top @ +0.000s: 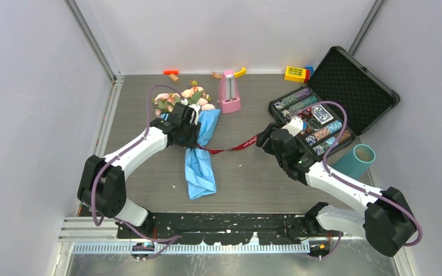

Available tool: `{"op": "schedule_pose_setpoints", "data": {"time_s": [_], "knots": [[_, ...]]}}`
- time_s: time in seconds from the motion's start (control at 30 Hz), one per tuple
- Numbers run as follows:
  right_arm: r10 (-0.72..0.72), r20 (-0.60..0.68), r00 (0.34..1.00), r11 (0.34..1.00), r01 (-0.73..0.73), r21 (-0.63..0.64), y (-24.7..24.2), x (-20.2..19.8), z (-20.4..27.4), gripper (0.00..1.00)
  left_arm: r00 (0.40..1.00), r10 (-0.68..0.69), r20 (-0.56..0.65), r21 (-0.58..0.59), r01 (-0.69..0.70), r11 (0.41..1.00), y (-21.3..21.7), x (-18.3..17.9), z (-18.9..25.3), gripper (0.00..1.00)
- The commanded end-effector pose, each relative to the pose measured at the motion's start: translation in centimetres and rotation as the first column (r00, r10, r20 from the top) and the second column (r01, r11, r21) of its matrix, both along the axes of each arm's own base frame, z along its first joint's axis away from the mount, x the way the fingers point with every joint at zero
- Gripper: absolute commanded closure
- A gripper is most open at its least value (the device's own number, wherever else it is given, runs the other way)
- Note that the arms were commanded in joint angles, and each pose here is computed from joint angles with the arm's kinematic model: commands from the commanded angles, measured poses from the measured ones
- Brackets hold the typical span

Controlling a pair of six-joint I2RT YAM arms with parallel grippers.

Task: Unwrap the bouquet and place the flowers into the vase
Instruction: Untie the ribbon from the wrapping paper.

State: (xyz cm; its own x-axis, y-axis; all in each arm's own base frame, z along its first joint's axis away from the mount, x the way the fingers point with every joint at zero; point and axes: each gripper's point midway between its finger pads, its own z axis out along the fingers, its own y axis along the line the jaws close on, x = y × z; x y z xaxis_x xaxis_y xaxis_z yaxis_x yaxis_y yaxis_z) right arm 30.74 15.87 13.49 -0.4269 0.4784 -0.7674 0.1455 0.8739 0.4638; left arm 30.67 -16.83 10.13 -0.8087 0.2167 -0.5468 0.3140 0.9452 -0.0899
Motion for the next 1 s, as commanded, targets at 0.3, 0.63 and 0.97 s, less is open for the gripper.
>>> {"op": "schedule_pose_setpoints", "data": {"time_s": [0.3,0.63,0.97], "knots": [[0.008,0.039,0.999,0.999,-0.009,0.038,1.3,1.5,1.5,0.37,0.996,0.017,0.087,-0.020,-0.016,1.000,-1.1,3.2,1.3,0.66],[0.068,0.034,0.997,0.997,-0.069,0.028,2.6,2.0,1.5,0.38,0.995,0.033,0.096,-0.037,-0.030,0.999,-1.1,3.1,1.9,1.00],[0.380,0.040,0.924,0.922,-0.382,0.062,9.2,2.2,1.6,0.40,0.978,0.120,0.168,-0.138,-0.097,0.986,-0.9,2.5,4.1,1.00]]}}
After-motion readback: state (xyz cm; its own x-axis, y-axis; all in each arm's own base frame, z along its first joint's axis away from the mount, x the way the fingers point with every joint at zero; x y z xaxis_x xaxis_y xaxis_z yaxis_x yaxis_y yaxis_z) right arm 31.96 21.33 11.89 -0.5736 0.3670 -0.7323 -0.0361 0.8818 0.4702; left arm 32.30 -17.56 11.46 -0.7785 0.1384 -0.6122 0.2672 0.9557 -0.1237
